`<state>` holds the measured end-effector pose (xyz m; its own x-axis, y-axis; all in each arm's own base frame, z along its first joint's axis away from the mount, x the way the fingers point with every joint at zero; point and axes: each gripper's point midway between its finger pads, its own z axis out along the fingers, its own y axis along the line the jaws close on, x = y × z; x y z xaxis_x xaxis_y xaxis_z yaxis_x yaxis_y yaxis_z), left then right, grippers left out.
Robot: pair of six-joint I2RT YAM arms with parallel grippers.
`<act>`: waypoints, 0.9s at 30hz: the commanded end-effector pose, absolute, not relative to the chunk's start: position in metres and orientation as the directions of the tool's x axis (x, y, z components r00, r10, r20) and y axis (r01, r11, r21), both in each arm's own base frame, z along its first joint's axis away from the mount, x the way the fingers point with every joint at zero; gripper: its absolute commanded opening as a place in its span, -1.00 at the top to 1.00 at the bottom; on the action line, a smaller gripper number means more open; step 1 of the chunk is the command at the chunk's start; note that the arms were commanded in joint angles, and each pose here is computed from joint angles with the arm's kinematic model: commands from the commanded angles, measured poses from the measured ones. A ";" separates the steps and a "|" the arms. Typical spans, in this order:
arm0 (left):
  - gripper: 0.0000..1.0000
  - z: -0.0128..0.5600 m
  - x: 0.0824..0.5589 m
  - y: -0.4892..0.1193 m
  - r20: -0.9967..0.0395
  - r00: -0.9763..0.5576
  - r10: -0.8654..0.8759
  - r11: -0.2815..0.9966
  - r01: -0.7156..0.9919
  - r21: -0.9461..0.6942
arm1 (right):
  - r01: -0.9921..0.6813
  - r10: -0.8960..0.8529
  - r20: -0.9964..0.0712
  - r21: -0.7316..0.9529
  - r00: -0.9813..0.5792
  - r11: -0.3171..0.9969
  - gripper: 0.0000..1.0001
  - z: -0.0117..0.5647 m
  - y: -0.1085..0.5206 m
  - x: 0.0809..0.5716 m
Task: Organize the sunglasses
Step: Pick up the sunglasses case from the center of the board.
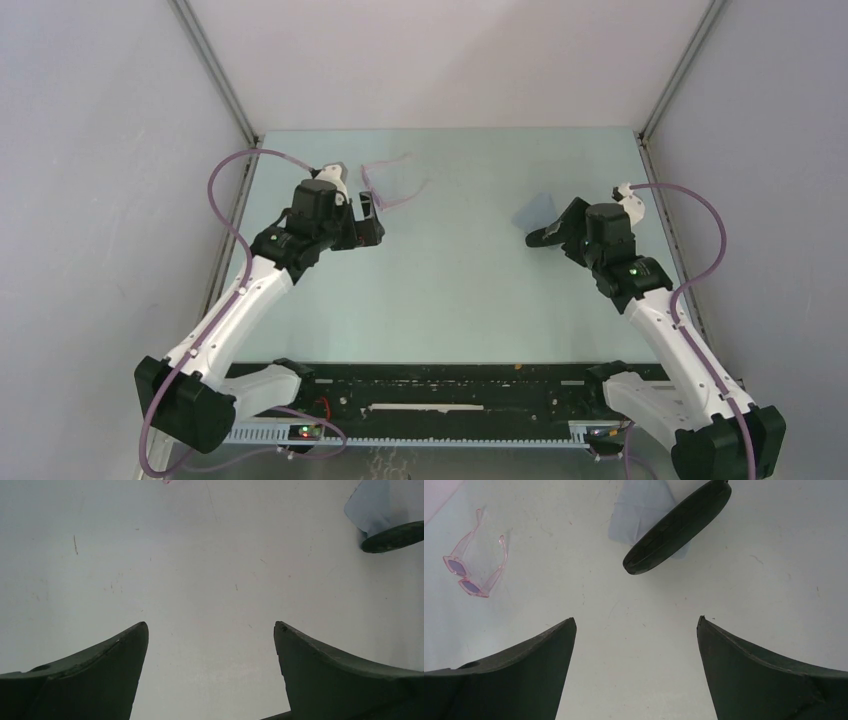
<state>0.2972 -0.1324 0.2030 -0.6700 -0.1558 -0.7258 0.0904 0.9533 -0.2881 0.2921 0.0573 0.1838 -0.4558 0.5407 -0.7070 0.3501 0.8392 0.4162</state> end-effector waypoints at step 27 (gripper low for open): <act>-1.00 0.178 0.248 -0.171 -0.770 -0.625 -0.133 0.915 0.222 -0.338 | 0.650 0.762 -0.510 0.428 -0.399 0.628 -0.99 0.142 0.009 0.312</act>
<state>0.2425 -0.1627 0.1757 -0.6693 -0.0911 -0.7374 0.2317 0.9174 -0.3236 0.2922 0.0123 0.1378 -0.4587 0.6766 -0.5760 0.5897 0.7167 0.3722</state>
